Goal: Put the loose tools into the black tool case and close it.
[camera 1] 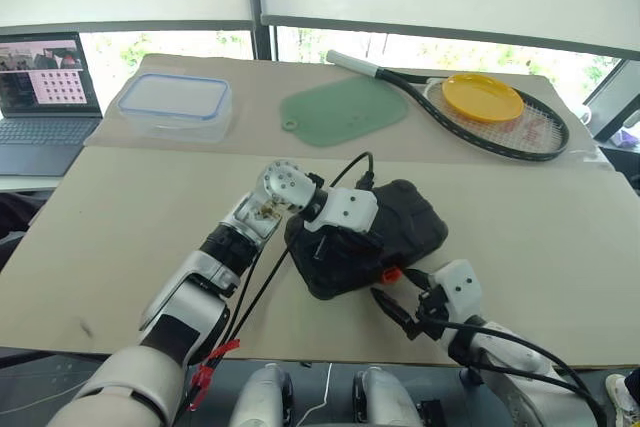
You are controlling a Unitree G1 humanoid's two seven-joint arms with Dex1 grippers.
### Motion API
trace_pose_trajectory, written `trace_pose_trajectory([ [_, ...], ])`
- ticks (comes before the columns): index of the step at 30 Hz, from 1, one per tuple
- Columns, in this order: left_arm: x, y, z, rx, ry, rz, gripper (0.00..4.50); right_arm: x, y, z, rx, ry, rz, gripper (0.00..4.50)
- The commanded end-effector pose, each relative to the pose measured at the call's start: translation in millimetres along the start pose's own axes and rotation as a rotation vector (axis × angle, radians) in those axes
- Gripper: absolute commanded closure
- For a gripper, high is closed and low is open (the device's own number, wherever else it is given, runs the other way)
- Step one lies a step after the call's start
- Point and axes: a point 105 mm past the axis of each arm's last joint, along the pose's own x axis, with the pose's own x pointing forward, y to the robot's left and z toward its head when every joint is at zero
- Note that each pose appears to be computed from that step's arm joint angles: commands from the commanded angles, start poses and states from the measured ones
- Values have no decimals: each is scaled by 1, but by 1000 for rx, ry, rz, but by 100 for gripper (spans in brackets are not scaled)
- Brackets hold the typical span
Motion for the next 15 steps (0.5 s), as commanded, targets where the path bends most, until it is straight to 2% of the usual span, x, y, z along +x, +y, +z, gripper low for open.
trace_pose_trajectory([
  [1,10,-16,-18,-40,70,-84,450,-1,1,19,-43,-75,6,219],
  [2,10,-16,-18,-40,71,-84,450,-1,1,20,-39,-82,6,244],
  [8,11,-17,-18,-39,69,-84,450,-4,4,23,-51,-91,22,244],
  [12,12,-15,-18,-39,68,-81,450,-8,4,24,-83,-83,27,327],
  [15,12,-15,-17,-39,67,-80,450,-10,4,25,-93,-83,23,326],
])
